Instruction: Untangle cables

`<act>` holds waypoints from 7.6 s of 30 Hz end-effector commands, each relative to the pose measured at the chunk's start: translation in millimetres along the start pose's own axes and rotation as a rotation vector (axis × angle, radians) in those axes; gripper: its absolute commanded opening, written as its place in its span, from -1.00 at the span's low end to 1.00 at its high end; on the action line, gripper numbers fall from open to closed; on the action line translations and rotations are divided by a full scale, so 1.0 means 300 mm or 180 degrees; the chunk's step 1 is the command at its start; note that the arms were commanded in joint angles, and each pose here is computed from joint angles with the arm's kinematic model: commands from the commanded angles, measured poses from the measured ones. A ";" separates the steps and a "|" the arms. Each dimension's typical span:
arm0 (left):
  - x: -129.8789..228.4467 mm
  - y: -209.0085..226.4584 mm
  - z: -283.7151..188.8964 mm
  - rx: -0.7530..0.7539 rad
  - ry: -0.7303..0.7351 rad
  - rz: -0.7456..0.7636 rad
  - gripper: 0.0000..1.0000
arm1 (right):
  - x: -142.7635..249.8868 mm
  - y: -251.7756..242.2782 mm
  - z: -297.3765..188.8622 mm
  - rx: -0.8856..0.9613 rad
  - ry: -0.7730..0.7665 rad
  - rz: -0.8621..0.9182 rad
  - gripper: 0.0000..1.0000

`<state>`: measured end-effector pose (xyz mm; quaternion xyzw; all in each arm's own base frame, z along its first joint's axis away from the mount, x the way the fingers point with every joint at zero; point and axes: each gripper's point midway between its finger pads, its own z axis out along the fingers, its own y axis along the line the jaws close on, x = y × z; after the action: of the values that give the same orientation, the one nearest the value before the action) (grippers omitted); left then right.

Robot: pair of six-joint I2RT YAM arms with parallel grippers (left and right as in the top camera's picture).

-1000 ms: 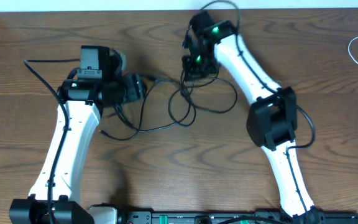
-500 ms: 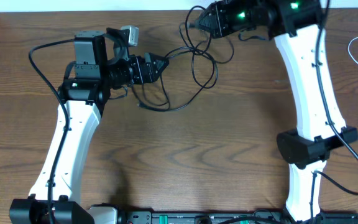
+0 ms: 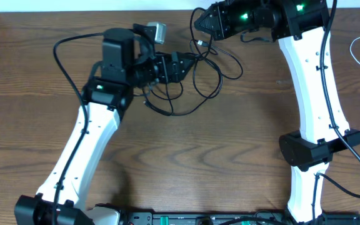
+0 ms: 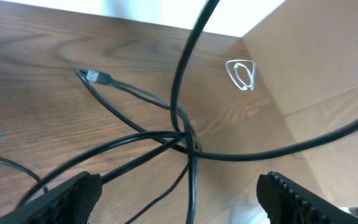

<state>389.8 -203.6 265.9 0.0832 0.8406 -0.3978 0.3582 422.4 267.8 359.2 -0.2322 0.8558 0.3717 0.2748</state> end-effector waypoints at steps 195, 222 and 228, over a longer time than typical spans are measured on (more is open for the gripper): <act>-0.470 -0.324 -0.715 -0.1280 -0.3000 0.1303 -0.85 | 0.381 -0.711 0.514 0.1577 0.1057 0.1070 0.06; -0.454 -0.324 -0.750 -0.1341 -0.3006 0.1274 -0.85 | 0.310 -0.888 0.245 0.1408 0.0939 0.0584 0.87; -0.445 -0.298 -0.715 -0.1310 -0.2909 0.1102 -0.85 | 0.141 -0.729 0.113 0.1256 0.0482 0.0186 0.98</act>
<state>334.2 -91.5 495.4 -0.0139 0.6368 -0.1452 0.7571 538.1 141.1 116.7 -0.1352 0.9652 0.1602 0.1561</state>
